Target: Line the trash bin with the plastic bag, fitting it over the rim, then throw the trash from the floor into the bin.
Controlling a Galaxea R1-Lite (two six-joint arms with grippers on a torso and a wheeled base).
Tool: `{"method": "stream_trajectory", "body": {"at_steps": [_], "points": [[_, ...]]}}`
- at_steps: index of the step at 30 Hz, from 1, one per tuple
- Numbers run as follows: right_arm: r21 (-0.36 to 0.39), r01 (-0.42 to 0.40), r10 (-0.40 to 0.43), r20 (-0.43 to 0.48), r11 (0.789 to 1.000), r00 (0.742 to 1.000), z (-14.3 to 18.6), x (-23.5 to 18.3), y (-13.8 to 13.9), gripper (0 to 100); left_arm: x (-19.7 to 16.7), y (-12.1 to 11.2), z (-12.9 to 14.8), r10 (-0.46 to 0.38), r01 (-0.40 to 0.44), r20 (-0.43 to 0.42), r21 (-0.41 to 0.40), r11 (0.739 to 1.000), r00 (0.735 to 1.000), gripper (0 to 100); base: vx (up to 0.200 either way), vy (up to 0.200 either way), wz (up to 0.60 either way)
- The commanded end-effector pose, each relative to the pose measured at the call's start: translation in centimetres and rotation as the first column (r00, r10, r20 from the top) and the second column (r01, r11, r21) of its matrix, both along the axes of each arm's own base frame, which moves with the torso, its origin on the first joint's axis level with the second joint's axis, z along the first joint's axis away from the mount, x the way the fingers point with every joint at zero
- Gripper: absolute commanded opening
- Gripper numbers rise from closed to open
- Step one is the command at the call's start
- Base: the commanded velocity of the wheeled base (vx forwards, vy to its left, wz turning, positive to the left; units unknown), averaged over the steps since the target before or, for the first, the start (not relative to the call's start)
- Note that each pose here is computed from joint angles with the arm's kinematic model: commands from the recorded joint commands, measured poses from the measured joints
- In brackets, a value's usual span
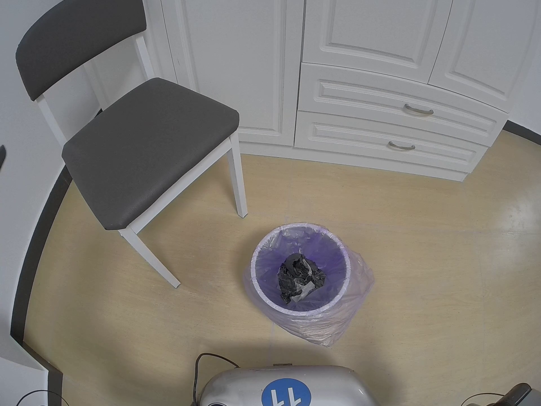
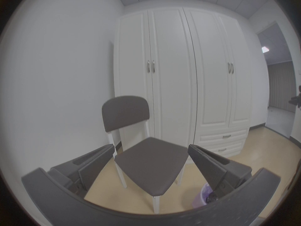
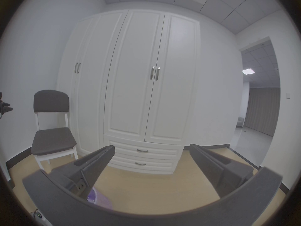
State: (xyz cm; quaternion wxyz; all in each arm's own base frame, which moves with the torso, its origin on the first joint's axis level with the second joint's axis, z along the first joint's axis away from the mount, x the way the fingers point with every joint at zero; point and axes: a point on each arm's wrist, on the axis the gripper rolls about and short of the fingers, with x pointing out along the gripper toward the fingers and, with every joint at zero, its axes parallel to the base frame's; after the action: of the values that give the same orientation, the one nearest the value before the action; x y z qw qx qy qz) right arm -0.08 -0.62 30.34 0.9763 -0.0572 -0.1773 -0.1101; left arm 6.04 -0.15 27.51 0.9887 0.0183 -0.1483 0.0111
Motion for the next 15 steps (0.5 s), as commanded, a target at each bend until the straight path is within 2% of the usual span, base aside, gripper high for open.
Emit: {"method": "stream_trajectory", "body": {"at_steps": [1, 3, 7, 8, 9, 10, 15], "points": [[0.000, 0.049, -0.048, 0.122, 0.999, 0.991, -3.1, -5.7, 0.1, 100, -6.9, 0.3, -0.1, -0.016, 0.024, 0.193, -0.042, 0.999, 0.981, 100, 0.000, 0.000, 0.00], [-0.007, 0.043, -0.041, 0.135, 0.999, 0.990, -4.2, -6.3, 0.2, 100, -7.7, 0.4, -0.5, -0.015, 0.025, 0.205, -0.043, 0.999, 0.979, 100, 0.000, 0.000, 0.00], [-0.031, -0.034, 0.038, 0.142, 0.999, 0.989, -7.5, -7.1, 0.3, 100, -9.5, 0.5, -1.9, -0.015, 0.024, 0.211, -0.042, 0.999, 0.977, 100, 0.000, 0.000, 0.00], [-0.039, -0.089, 0.093, 0.137, 0.995, 0.986, -8.8, -7.1, 0.3, 100, -10.3, 0.5, -2.6, -0.016, 0.025, 0.208, -0.041, 0.999, 0.978, 100, 0.000, 0.000, 0.00], [-0.039, -0.089, 0.093, 0.137, 0.995, 0.986, -8.8, -7.1, 0.3, 100, -10.3, 0.5, -2.6, -0.016, 0.025, 0.208, -0.041, 0.999, 0.978, 100, 0.000, 0.000, 0.00], [-0.023, -0.150, 0.152, 0.132, 0.988, 0.980, -10.0, -7.0, 0.2, 100, -11.1, 0.6, -3.3, -0.016, 0.025, 0.199, -0.041, 0.999, 0.980, 100, 0.000, 0.000, 0.00], [0.053, -0.200, 0.196, 0.077, 0.978, 0.978, -11.9, -5.8, 0.3, 100, -12.3, 0.7, -5.3, -0.023, 0.031, 0.178, -0.043, 0.999, 0.984, 100, 0.000, 0.000, 0.00]]}}
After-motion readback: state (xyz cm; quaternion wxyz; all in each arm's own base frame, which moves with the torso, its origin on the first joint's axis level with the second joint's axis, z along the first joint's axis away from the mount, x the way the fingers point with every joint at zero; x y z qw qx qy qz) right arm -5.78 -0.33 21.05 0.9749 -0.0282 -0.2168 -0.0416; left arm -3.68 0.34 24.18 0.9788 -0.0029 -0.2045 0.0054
